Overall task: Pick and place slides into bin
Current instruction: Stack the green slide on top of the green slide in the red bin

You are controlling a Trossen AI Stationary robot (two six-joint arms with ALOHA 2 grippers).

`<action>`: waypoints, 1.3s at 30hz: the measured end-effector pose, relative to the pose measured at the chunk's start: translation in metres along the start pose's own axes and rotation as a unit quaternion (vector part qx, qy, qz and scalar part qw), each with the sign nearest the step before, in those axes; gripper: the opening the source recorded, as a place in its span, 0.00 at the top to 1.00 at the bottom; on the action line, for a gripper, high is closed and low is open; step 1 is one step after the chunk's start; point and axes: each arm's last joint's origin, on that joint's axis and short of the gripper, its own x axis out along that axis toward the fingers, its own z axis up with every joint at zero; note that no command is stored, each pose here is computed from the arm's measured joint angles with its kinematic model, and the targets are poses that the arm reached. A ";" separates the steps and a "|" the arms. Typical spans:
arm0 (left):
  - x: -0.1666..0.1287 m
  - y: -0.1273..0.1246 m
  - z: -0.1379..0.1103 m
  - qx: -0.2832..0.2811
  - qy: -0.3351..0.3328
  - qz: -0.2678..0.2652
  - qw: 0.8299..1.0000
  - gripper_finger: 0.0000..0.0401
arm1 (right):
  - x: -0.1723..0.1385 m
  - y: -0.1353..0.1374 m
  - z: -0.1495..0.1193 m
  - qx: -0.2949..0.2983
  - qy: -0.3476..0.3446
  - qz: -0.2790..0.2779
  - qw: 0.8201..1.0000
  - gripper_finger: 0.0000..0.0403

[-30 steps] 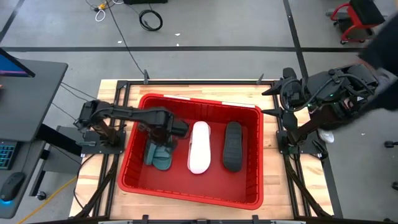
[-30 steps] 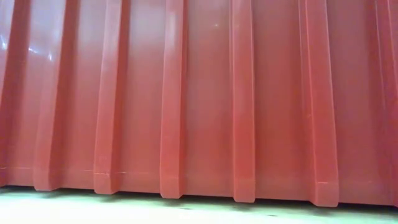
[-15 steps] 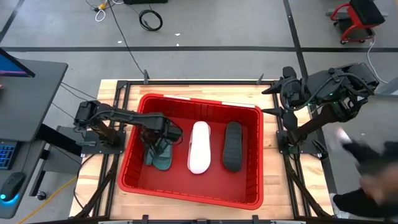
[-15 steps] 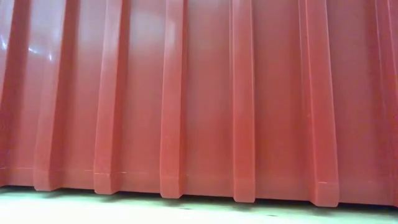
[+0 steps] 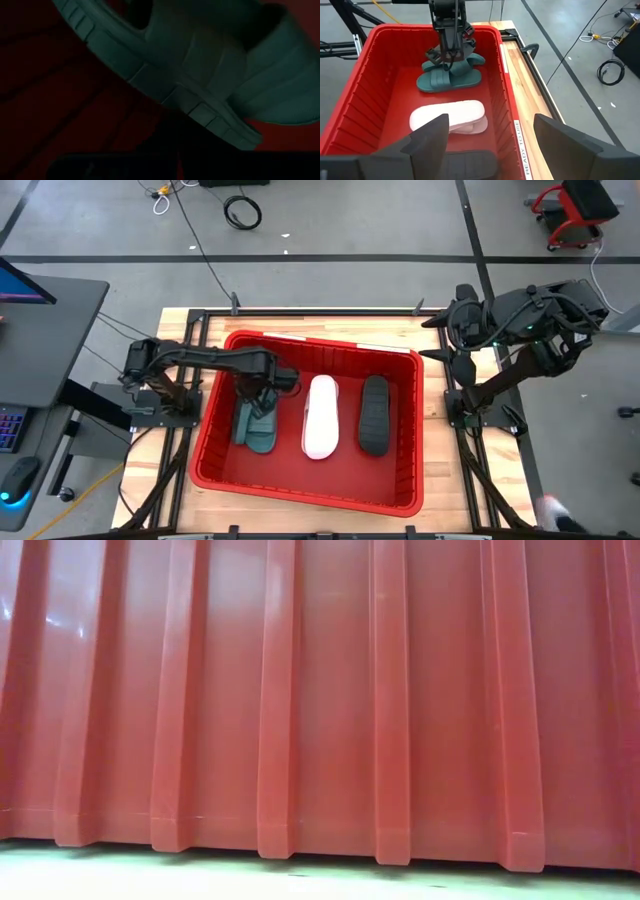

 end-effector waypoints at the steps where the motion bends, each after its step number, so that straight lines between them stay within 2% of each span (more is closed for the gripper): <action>1: 0.001 0.001 0.001 0.006 0.000 0.002 1.000 0.99 | 0.000 0.000 0.000 0.002 0.000 0.000 1.000 0.26; 8: -0.001 -0.008 0.016 0.052 -0.081 -0.041 0.994 0.99 | 0.000 0.000 0.000 0.006 0.000 0.001 1.000 0.26; 11: 0.001 -0.013 0.026 0.050 -0.116 -0.048 0.991 0.98 | 0.000 0.000 0.000 0.006 0.000 0.001 1.000 0.26; 16: 0.011 -0.006 0.038 0.027 -0.105 -0.013 0.994 0.99 | 0.000 0.000 0.000 0.007 0.000 0.001 1.000 0.26; 21: 0.019 -0.004 0.047 0.019 -0.090 -0.016 0.996 0.98 | 0.000 0.000 0.000 0.017 0.000 0.001 1.000 0.26; 26: 0.021 -0.003 0.043 0.019 -0.056 -0.020 0.998 0.99 | 0.000 0.001 0.000 0.022 0.000 0.002 1.000 0.26; 30: 0.021 -0.003 0.032 -0.004 -0.010 -0.007 1.000 0.97 | 0.000 0.001 0.000 0.021 0.000 0.002 1.000 0.26; 33: 0.020 -0.012 0.027 -0.014 0.008 -0.040 0.999 0.98 | 0.000 0.001 0.000 0.018 0.000 0.002 1.000 0.26; 36: 0.019 -0.025 0.024 0.001 0.006 -0.084 0.996 0.99 | 0.000 0.001 0.000 0.014 0.000 0.002 1.000 0.26; 39: 0.018 -0.032 0.020 0.014 -0.003 -0.081 0.997 0.98 | 0.000 0.001 0.000 0.009 0.000 0.002 1.000 0.26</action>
